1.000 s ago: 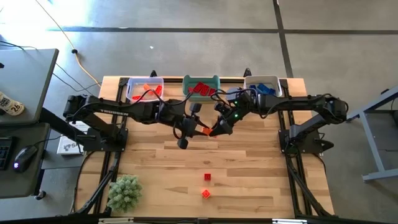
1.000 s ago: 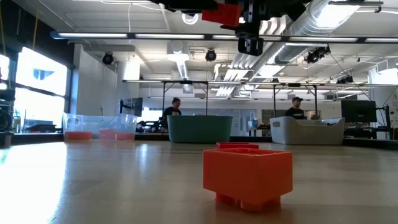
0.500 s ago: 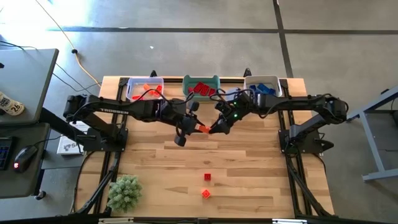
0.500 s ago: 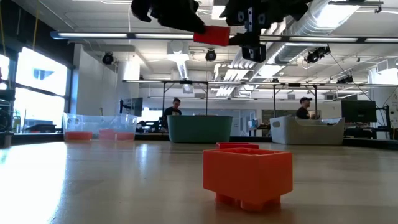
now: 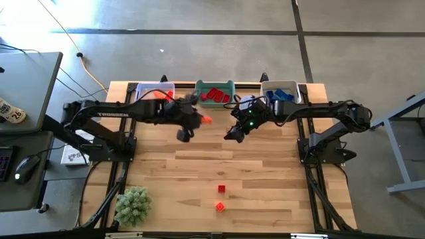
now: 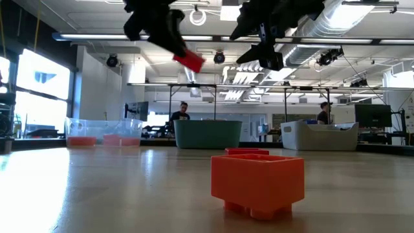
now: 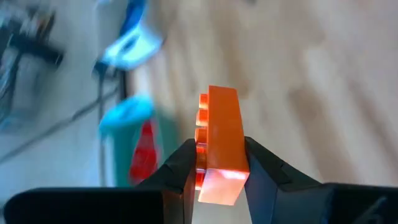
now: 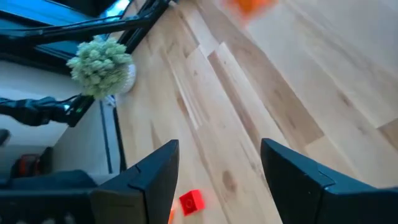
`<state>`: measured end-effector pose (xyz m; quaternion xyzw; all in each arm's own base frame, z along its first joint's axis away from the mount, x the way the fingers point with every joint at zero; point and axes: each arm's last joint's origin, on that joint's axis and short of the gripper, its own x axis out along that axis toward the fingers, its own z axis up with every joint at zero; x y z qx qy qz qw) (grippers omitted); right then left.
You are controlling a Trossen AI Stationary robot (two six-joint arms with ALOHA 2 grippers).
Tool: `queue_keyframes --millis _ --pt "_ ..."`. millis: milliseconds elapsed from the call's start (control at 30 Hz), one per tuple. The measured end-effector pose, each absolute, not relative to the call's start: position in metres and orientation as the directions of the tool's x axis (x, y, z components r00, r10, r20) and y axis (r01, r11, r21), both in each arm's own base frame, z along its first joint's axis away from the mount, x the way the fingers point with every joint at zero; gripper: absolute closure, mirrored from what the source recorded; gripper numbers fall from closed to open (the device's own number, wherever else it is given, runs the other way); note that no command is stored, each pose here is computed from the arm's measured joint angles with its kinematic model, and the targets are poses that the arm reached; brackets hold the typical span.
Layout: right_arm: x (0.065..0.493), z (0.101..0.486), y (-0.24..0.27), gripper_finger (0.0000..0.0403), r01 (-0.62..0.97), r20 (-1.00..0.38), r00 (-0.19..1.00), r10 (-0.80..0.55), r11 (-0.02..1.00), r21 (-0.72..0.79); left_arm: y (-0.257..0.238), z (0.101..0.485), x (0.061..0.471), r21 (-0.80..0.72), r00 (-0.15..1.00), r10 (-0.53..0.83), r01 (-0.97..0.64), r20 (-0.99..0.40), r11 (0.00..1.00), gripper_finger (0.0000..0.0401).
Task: Sort & place blocks by color
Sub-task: Put the orange game piece into the transparent bin
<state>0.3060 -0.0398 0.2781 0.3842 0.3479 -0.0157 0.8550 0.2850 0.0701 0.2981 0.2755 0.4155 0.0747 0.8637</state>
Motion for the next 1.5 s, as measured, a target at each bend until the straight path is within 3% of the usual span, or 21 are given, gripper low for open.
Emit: queue_keyframes --millis 267,500,633,933,1200,1500 --pt "0.305 0.277 -0.04 0.0189 0.316 -0.619 0.753 0.221 0.704 0.636 0.109 0.303 0.243 0.572 0.407 0.546 -0.069 -0.732 0.818 0.0325" --pt "0.306 0.277 -0.041 0.0189 0.321 -0.621 0.755 0.213 0.706 0.632 0.142 0.297 0.198 0.5 0.152 0.541 -0.241 -0.828 0.832 0.0325" --pt "0.306 0.277 -0.041 0.0189 0.339 -0.627 0.757 0.183 0.711 0.617 0.162 0.296 0.178 0.486 0.067 0.535 -0.335 -0.842 0.807 0.0325" --pt "0.306 0.277 -0.042 0.0189 0.368 -0.631 0.758 0.163 0.693 0.621 0.196 0.293 0.142 0.421 0.016 0.49 -0.487 -0.872 0.765 0.0322" --pt "0.306 0.277 -0.038 0.0189 0.425 -0.631 0.756 0.173 0.604 0.674 0.219 0.274 0.133 0.335 -0.004 0.392 -0.526 -0.92 0.782 0.0317" --pt "0.309 0.277 -0.008 0.0189 0.378 -0.644 0.746 0.172 0.686 0.622 0.228 0.261 0.138 0.316 -0.027 0.362 -0.55 -0.932 0.773 0.0312"
